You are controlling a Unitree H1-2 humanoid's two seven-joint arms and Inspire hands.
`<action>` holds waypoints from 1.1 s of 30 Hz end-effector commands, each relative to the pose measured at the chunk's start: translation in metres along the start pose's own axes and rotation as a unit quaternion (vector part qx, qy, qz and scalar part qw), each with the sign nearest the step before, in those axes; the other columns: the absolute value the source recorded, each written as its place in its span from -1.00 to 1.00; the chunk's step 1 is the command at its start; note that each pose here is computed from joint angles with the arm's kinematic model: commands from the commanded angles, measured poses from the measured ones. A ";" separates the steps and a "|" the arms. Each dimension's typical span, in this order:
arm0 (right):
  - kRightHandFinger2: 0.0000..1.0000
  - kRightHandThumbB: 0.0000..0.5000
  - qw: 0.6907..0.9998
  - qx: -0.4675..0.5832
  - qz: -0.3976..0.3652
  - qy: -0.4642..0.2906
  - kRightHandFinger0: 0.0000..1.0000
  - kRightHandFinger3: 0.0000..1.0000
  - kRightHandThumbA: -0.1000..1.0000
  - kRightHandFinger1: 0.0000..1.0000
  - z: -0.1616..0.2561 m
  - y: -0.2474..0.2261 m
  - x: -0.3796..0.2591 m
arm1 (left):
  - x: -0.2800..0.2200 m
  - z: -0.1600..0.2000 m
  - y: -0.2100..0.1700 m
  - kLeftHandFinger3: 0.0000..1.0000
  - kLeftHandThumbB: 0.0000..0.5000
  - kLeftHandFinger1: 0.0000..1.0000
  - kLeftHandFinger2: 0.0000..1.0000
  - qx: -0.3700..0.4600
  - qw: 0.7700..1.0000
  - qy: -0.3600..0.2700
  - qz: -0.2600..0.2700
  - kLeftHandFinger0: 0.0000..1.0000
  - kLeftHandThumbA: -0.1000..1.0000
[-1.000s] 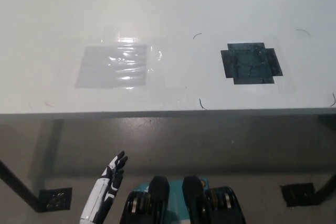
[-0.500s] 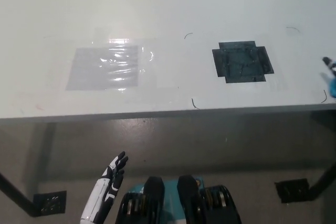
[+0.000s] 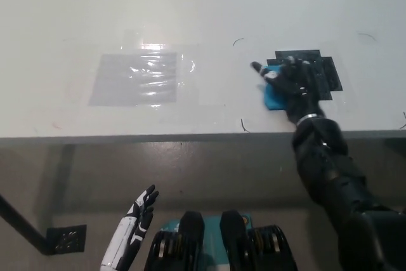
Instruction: A soft sponge is kept on the balc marked spot on the table infront of the robot and it uses its right hand fist to press down on it and drrags it across the table in a back and forth manner twice to clean it
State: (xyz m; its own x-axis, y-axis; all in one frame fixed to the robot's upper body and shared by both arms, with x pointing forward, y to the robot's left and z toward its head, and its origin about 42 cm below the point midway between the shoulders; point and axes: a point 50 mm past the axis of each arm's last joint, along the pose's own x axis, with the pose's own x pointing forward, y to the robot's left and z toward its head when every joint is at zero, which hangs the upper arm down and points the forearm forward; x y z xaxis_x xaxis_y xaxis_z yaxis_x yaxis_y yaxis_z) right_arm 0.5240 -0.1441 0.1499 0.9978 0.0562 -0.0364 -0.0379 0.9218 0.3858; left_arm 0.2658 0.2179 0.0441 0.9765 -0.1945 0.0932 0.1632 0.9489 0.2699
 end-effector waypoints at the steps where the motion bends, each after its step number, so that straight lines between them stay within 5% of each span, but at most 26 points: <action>1: -1.00 -0.60 0.999 -0.018 0.016 0.027 -1.00 -1.00 1.00 -1.00 -0.006 0.009 0.000 | 0.007 0.010 0.001 1.00 -0.78 1.00 1.00 0.002 1.000 -0.029 0.002 1.00 1.00; 15: -1.00 -0.73 0.998 -0.040 -0.039 0.034 -1.00 -1.00 1.00 -1.00 0.001 -0.049 -0.006 | 0.005 0.008 0.002 1.00 -0.76 1.00 1.00 0.007 1.000 -0.027 0.005 1.00 1.00; 20: -1.00 -0.66 0.997 -0.039 -0.045 -0.038 -1.00 -1.00 1.00 -1.00 0.046 -0.051 0.011 | 0.003 0.006 0.002 1.00 -0.77 1.00 1.00 0.001 1.000 -0.022 0.015 1.00 1.00; 24: -0.88 -0.32 0.991 -0.086 -0.032 -0.095 -0.87 -0.90 1.00 -0.99 0.074 -0.050 0.017 | -0.002 0.005 0.002 1.00 -0.80 1.00 1.00 -0.001 1.000 -0.018 0.014 1.00 1.00; 25: -0.25 0.01 0.987 -0.091 -0.009 -0.130 -0.38 -0.29 1.00 -0.46 0.090 -0.045 0.018 | -0.004 0.005 0.002 1.00 -0.82 1.00 1.00 0.000 1.000 -0.018 0.011 1.00 1.00; 26: 0.51 0.02 0.981 -0.084 0.041 -0.172 0.25 0.53 1.00 0.23 0.110 -0.034 0.014 | -0.004 0.005 0.003 1.00 -0.82 1.00 1.00 0.002 1.000 -0.019 0.009 1.00 1.00; 27: 1.00 0.24 0.973 -0.075 0.079 -0.201 0.96 1.00 1.00 1.00 0.130 -0.022 0.008 | -0.003 0.005 0.003 1.00 -0.80 1.00 1.00 0.002 1.000 -0.019 0.009 1.00 1.00; 33: 1.00 0.68 0.882 -0.066 0.250 -0.394 1.00 1.00 1.00 1.00 0.269 0.071 -0.082 | -0.001 0.005 0.002 1.00 -0.76 1.00 1.00 -0.005 1.000 -0.019 0.012 1.00 1.00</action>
State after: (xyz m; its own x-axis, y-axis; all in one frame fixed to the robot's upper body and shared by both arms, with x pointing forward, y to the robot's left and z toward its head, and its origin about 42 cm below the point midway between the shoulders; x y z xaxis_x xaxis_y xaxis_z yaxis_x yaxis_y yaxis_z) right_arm 0.5252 -0.2213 0.1887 0.9830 -0.0413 0.1788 -0.0117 0.9582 0.2857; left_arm 0.2617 0.2194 0.0381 0.9796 -0.1892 0.0678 0.1646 0.9488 0.2698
